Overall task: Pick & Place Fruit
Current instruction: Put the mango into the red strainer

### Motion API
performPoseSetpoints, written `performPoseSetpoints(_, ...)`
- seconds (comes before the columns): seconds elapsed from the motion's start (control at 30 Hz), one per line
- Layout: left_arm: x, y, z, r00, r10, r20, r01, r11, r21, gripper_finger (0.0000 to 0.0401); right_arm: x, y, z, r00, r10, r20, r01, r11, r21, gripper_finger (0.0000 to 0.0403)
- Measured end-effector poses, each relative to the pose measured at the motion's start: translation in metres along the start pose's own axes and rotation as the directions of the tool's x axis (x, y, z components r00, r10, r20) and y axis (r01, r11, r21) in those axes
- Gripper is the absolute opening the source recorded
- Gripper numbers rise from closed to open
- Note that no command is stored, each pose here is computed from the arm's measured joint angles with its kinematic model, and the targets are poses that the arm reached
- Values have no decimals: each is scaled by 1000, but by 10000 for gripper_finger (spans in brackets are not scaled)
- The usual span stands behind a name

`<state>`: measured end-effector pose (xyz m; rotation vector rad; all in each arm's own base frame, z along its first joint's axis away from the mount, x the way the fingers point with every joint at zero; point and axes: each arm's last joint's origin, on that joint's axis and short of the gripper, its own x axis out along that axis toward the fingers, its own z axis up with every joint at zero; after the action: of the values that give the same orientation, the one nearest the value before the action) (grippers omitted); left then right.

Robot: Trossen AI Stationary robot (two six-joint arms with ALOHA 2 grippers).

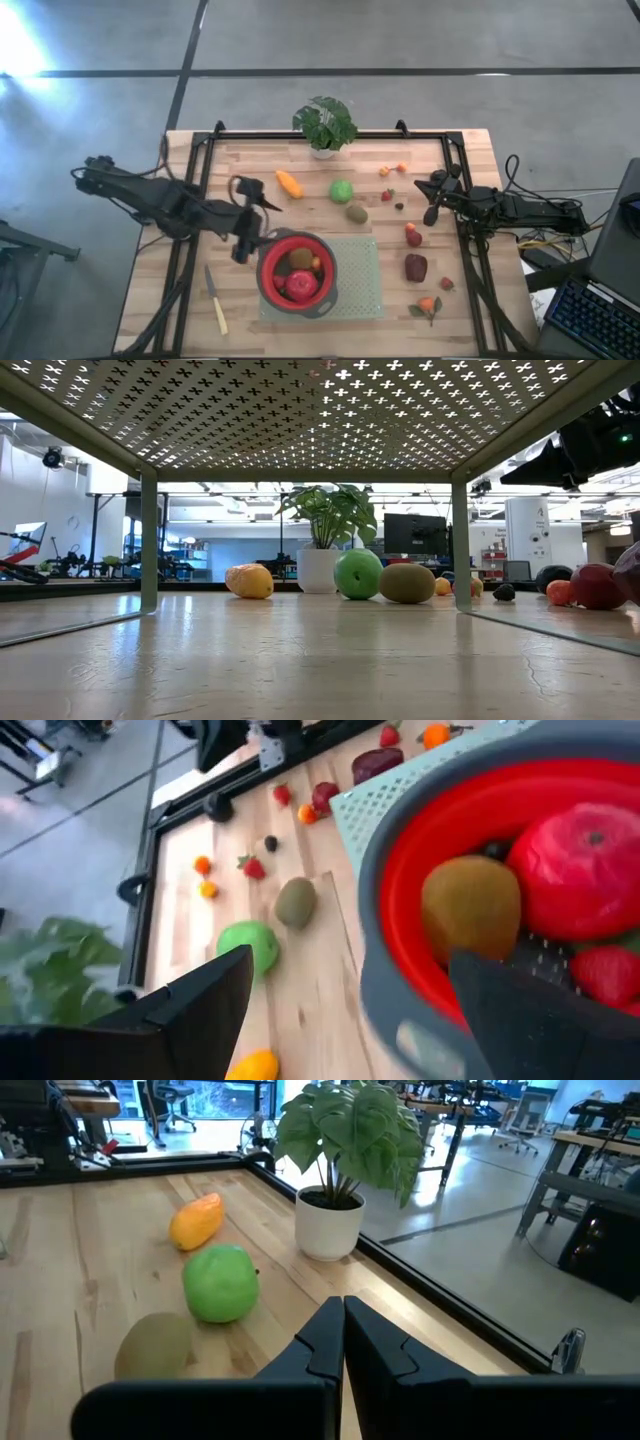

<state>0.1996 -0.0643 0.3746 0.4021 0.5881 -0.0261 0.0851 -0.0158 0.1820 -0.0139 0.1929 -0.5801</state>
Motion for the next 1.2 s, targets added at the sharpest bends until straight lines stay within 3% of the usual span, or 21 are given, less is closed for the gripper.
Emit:
performPoseSetpoints(0.27, -7, 7, -59, 991, 131, -28, -134, 984, -115, 338, 0, 0, 0, 1000, 0, 0, 0, 1000, 0, 8)
performPoseSetpoints(0.53, 13, 29, -105, 944, 270, -188, -300, 940, -160, 339, 0, 0, 0, 1000, 0, 0, 0, 1000, 0, 8)
performPoseSetpoints(0.7, 20, 54, -124, 946, 193, -262, -240, 957, -161, 339, 0, 0, 0, 1000, 0, 0, 0, 1000, 0, 8)
performPoseSetpoints(0.8, 22, 71, -134, 955, 131, -267, -195, 954, -228, 338, 0, 0, 0, 1000, 0, 0, 0, 1000, 0, 8)
performPoseSetpoints(0.9, 23, 81, -143, 961, 81, -266, -171, 926, -336, 338, 0, 0, 0, 1000, 0, 0, 0, 1000, 1, 8)
performPoseSetpoints(1.0, 23, 84, -149, 951, 59, -302, -197, 871, -450, 337, 0, 0, 0, 1000, 0, -1, 0, 1000, 0, 9)
performPoseSetpoints(1.13, 25, 81, -153, 939, 67, -338, -226, 860, -458, 337, 0, 0, 0, 1000, 0, -1, 0, 1000, 0, 8)
performPoseSetpoints(1.2, 29, 80, -158, 926, 72, -370, -232, 883, -407, 337, 0, 0, 0, 1000, 0, -1, 0, 1000, 1, 8)
